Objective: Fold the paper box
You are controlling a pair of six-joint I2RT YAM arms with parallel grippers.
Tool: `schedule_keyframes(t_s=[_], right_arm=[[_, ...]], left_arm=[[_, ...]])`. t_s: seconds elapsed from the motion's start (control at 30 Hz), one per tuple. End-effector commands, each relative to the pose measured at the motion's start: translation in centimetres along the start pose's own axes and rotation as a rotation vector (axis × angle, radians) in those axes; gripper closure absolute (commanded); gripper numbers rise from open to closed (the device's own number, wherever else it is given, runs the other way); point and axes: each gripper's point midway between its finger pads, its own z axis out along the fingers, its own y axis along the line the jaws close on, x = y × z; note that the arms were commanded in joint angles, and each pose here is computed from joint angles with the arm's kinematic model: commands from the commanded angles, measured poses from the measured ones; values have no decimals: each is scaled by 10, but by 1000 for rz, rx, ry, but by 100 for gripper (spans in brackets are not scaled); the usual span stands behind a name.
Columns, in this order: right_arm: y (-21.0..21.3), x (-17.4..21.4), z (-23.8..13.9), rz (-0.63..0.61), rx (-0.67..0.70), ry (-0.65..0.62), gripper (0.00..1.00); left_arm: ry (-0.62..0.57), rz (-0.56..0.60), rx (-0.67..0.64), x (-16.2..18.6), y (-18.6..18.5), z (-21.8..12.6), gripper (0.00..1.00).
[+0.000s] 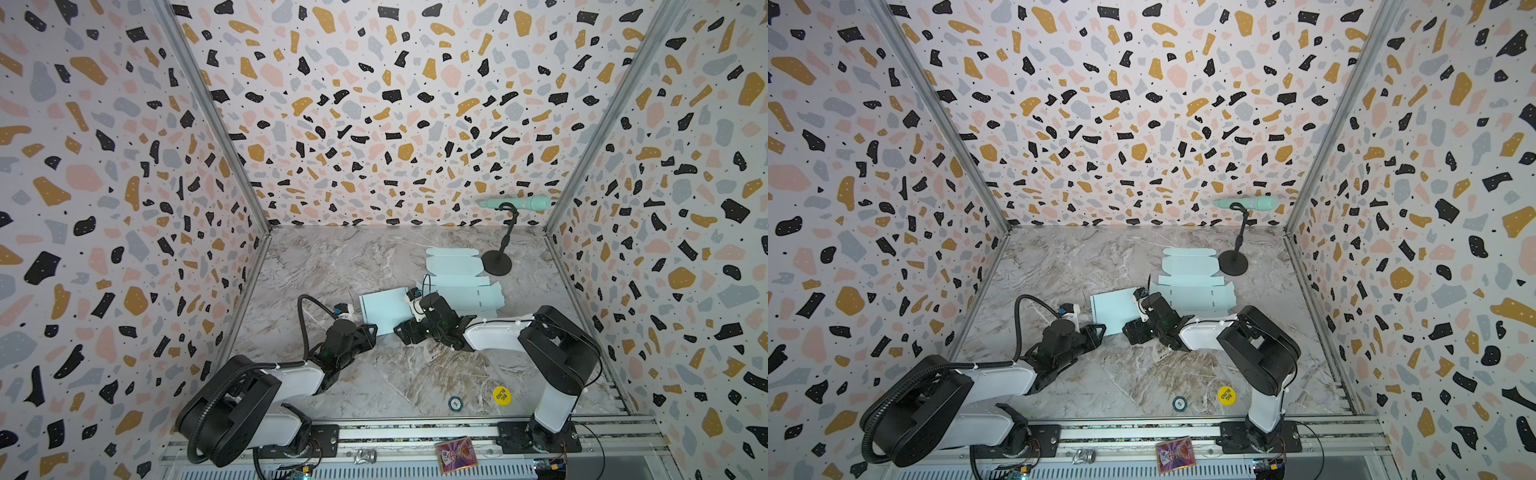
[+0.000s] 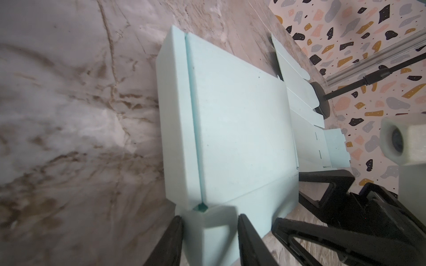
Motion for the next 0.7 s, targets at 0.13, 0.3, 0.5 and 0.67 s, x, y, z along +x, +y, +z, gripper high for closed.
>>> schedule_keyframes(t_s=[0.13,0.3,0.5,0.67], right_arm=[[15,-11,-7,-16,-49,-28,18],[12,-13,-5,-22,-37,-28,18],[11,-16,-12,-30,-30,-30,16],[-3,-10,-26,-17,0,-22,13]], left_arm=[[-28,20,52,-8,-15,1,58],[-24,29,46,-6,-12,5,59],[-31,52,17,-9,-8,4,59],[-26,68,4,-10,-8,4,59]])
